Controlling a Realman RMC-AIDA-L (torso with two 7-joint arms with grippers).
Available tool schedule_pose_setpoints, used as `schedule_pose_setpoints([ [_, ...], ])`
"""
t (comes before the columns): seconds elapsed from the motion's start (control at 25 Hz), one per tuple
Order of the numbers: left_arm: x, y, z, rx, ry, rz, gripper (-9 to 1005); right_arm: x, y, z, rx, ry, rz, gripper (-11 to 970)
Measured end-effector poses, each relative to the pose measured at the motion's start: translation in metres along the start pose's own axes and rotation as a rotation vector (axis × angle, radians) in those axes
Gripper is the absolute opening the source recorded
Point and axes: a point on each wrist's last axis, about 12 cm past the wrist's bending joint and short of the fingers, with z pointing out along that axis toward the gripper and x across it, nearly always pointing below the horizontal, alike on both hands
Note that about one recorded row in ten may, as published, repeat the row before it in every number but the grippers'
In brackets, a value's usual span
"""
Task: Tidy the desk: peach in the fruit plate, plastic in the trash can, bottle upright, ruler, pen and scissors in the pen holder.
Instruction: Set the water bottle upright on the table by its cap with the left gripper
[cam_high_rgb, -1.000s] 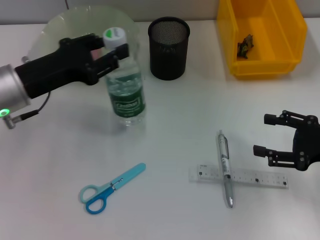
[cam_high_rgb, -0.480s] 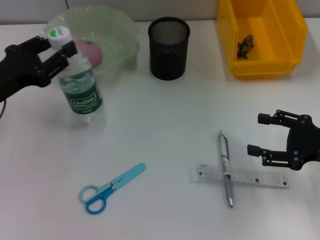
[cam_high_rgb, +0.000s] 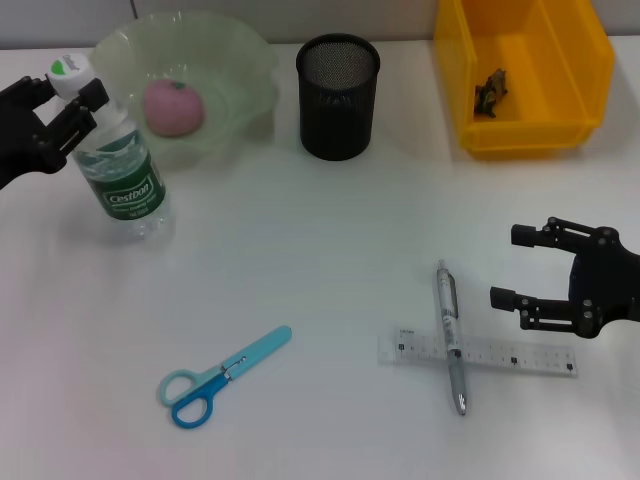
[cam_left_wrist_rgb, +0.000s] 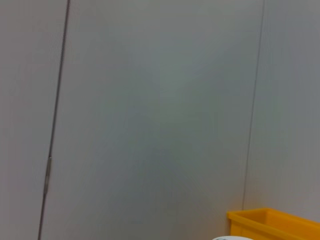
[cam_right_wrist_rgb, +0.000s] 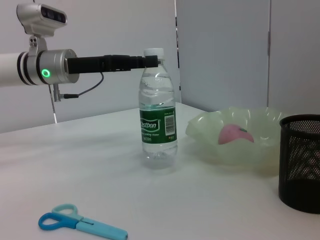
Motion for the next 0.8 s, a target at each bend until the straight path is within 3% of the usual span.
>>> schedule_pose_setpoints([
  [0.8,0.012,0.002,0.016,-0.052,0.024,0.040,492,0.003,0.004,-0.002,-0.009,-0.007,0.011,825],
])
